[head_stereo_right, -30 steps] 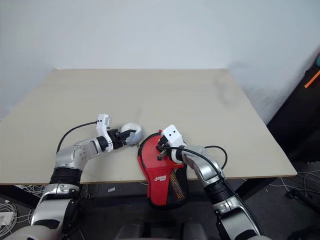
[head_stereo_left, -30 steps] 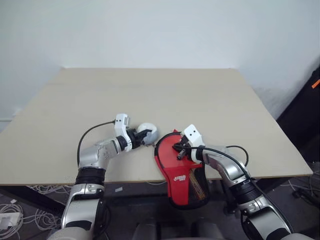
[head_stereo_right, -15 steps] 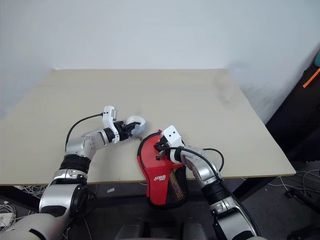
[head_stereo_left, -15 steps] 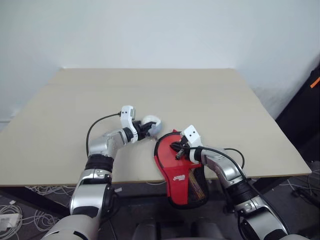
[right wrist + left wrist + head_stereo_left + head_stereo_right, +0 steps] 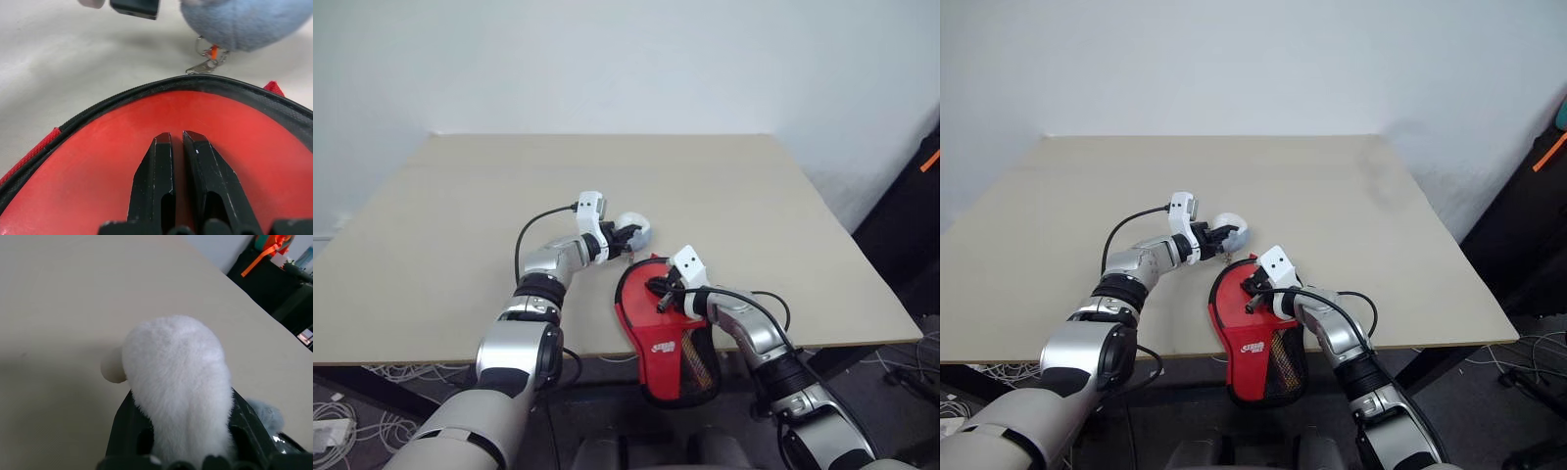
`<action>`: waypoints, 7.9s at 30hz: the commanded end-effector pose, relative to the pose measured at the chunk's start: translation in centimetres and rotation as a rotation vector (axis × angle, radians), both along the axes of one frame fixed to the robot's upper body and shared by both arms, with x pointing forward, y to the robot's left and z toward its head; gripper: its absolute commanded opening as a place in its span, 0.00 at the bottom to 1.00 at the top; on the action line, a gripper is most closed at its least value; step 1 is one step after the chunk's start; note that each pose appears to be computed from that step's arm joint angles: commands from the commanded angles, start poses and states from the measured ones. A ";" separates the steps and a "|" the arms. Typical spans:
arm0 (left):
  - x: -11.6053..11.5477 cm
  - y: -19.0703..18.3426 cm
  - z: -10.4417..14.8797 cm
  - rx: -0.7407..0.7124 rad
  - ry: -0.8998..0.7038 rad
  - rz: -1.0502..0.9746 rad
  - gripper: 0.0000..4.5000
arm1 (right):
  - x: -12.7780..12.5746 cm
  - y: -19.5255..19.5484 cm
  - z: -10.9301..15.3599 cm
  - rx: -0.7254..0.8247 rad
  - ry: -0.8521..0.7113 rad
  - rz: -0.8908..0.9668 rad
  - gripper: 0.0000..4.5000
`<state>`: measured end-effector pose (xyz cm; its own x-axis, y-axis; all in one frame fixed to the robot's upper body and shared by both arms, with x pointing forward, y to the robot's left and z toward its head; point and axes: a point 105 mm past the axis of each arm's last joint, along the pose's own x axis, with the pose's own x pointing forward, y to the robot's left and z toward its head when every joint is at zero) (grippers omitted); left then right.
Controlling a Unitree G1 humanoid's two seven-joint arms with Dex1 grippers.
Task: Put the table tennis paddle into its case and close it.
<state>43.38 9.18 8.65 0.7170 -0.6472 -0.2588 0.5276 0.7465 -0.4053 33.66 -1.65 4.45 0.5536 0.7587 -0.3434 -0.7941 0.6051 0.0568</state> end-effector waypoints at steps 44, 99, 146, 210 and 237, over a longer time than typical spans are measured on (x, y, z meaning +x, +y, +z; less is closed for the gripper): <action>-4.8 -4.3 1.1 0.057 -0.086 -0.564 0.99 | -1.5 -1.8 0.4 -0.098 0.006 0.070 0.09; -14.6 -0.1 0.4 0.076 -0.133 -0.638 0.01 | 2.3 -2.8 7.2 -0.228 -0.058 0.097 1.00; -11.7 -2.2 1.2 0.135 -0.235 -0.647 0.00 | 6.7 -3.0 7.8 -0.200 -0.066 -0.099 0.04; -10.6 -4.4 -7.0 0.277 -0.188 -0.689 0.00 | 1.8 -17.9 9.1 -0.343 0.048 -0.132 0.04; -11.7 -5.4 -7.8 0.269 -0.208 -0.811 0.00 | -0.5 -17.3 7.1 -0.308 0.109 -0.135 0.04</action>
